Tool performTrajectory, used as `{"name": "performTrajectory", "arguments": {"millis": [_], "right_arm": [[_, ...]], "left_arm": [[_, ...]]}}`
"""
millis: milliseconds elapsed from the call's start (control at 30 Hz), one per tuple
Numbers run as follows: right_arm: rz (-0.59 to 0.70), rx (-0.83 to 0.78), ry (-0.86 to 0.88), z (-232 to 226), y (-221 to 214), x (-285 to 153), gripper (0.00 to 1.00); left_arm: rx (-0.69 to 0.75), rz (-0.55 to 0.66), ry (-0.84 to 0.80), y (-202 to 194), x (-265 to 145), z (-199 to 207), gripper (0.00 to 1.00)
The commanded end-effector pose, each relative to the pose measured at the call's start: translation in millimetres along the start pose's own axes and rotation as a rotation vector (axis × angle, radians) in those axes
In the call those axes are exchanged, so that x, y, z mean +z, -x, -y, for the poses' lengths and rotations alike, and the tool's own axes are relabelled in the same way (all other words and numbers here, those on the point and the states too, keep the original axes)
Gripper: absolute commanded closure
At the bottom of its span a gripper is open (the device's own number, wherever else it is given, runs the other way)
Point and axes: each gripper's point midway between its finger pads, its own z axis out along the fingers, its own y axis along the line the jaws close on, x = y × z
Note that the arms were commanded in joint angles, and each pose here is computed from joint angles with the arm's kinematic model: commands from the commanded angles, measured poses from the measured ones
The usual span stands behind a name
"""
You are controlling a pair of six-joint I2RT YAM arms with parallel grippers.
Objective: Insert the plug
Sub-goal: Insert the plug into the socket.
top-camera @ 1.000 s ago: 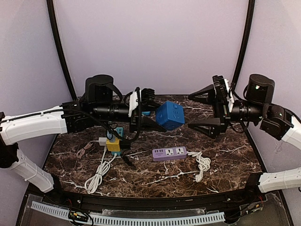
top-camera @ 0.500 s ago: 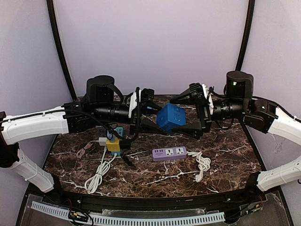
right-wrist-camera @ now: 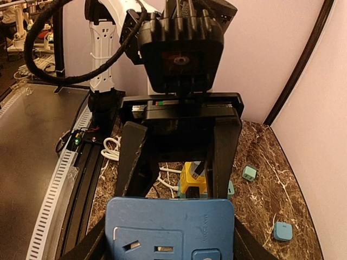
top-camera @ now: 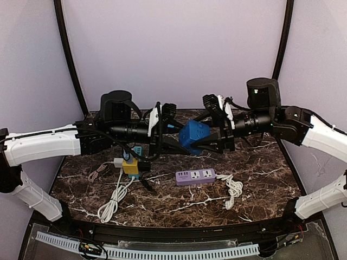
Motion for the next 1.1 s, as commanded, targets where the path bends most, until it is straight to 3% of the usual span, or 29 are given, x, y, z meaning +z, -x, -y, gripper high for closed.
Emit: {"name": "performTrajectory", "arguments": {"millis": [0, 33, 100, 233, 567, 1067], "right_arm": [[-0.180, 0.008, -0.068, 16.0, -42.3, 3.1, 1.00], [-0.215, 0.009, -0.068, 18.7, -53.6, 1.1, 1.00], [-0.275, 0.021, -0.048, 22.5, -79.2, -4.8, 1.00], [-0.326, 0.045, 0.019, 21.0, -126.1, -15.2, 1.00], [-0.389, 0.106, 0.134, 27.5, -193.8, 2.2, 1.00], [-0.442, 0.196, 0.187, 37.0, -255.8, 15.0, 1.00]], "left_arm": [[-0.067, 0.028, 0.077, 0.4, -10.7, -6.5, 0.14], [-0.082, -0.006, 0.101, -15.9, -11.3, -6.1, 0.04], [-0.086, -0.032, 0.129, -33.5, -16.1, -2.9, 0.02], [-0.084, -0.052, 0.171, -59.0, -25.0, 4.2, 0.01], [-0.139, -0.074, 0.232, -100.5, -33.8, 13.3, 0.01], [-0.258, -0.113, 0.349, -141.7, -46.3, -2.3, 0.01]]}}
